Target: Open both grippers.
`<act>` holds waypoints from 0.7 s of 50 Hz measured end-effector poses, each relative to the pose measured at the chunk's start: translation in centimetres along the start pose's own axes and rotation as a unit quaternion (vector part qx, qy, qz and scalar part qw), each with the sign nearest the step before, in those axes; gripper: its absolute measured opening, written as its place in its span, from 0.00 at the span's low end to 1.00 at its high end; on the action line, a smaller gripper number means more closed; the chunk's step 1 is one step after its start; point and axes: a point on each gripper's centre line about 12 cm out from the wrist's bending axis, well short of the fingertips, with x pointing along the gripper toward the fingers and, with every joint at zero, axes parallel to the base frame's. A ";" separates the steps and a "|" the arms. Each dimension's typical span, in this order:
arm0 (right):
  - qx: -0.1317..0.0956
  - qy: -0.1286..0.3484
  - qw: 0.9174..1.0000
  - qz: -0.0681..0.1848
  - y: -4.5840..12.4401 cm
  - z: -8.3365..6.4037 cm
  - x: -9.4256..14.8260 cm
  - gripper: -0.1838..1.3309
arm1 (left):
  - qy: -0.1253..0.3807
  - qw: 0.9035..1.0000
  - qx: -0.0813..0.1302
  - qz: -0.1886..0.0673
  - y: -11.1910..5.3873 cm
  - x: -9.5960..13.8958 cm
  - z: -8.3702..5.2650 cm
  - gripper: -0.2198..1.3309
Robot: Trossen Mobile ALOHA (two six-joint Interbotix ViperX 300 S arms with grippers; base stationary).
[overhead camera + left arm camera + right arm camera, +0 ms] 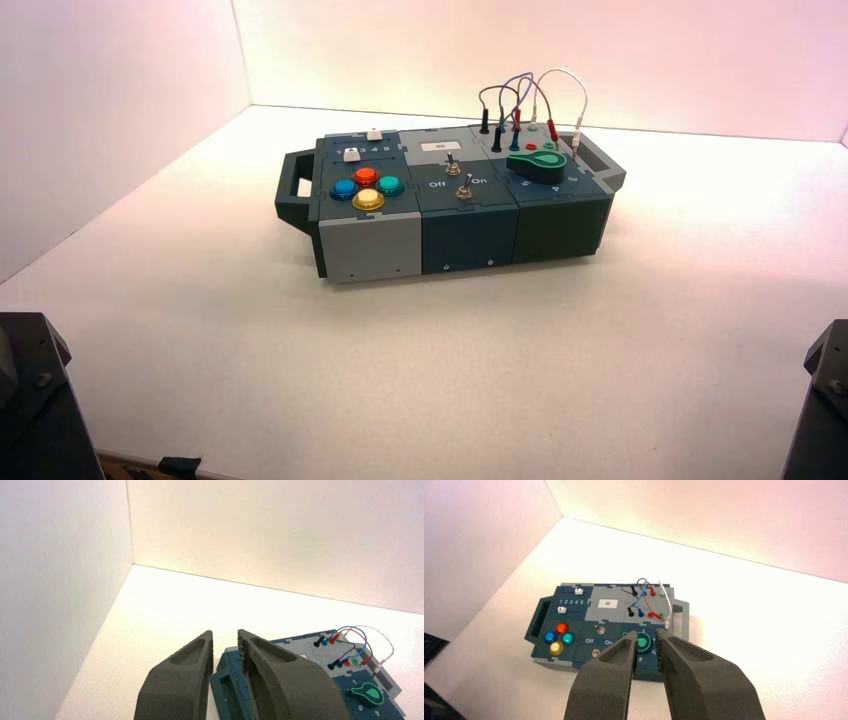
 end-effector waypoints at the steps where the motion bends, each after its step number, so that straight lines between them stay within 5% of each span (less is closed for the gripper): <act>1: 0.001 0.001 1.000 0.001 0.0 -0.1 0.0 0.42 | 0.000 1.000 0.000 0.000 0.0 0.0 0.0 0.54; 29: 0.000 0.005 1.000 -0.003 -0.1 -0.5 0.2 0.43 | 0.011 1.000 0.002 0.006 0.1 0.0 -0.3 0.54; 35: -0.008 0.006 1.000 -0.012 -0.4 -0.7 0.1 0.69 | 0.020 1.000 0.002 0.014 0.3 -0.1 -0.5 0.54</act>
